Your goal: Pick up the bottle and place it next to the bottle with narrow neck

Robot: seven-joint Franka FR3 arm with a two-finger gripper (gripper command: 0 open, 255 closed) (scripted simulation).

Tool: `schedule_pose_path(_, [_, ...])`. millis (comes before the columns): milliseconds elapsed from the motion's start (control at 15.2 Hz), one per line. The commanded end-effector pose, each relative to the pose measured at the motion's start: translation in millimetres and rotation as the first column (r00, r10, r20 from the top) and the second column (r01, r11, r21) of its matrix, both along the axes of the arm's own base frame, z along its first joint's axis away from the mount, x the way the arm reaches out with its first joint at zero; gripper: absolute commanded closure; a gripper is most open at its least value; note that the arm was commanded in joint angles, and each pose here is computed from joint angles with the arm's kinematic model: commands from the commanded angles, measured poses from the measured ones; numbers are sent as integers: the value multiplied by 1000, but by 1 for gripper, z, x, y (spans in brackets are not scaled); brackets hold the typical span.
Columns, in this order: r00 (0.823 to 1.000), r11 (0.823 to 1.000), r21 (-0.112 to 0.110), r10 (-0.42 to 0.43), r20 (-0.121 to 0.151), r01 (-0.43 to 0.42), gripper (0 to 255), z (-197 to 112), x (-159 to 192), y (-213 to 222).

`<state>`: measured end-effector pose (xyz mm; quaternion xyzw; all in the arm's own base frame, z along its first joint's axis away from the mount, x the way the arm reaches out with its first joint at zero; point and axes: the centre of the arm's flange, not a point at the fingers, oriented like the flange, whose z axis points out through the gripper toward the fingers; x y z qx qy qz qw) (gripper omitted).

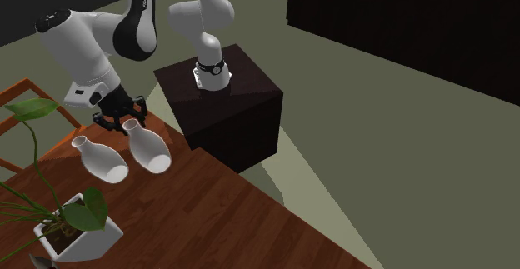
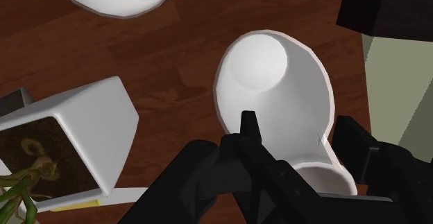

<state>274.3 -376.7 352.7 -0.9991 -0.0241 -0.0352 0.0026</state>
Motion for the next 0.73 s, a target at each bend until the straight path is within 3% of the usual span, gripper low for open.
schedule_pose_path(0, [1000, 1000, -1, 0, 1, 0, 255, -11, 0, -1])
schedule_pose_path(660, [1000, 1000, -1, 0, 1, 0, 255, -63, 0, -1])
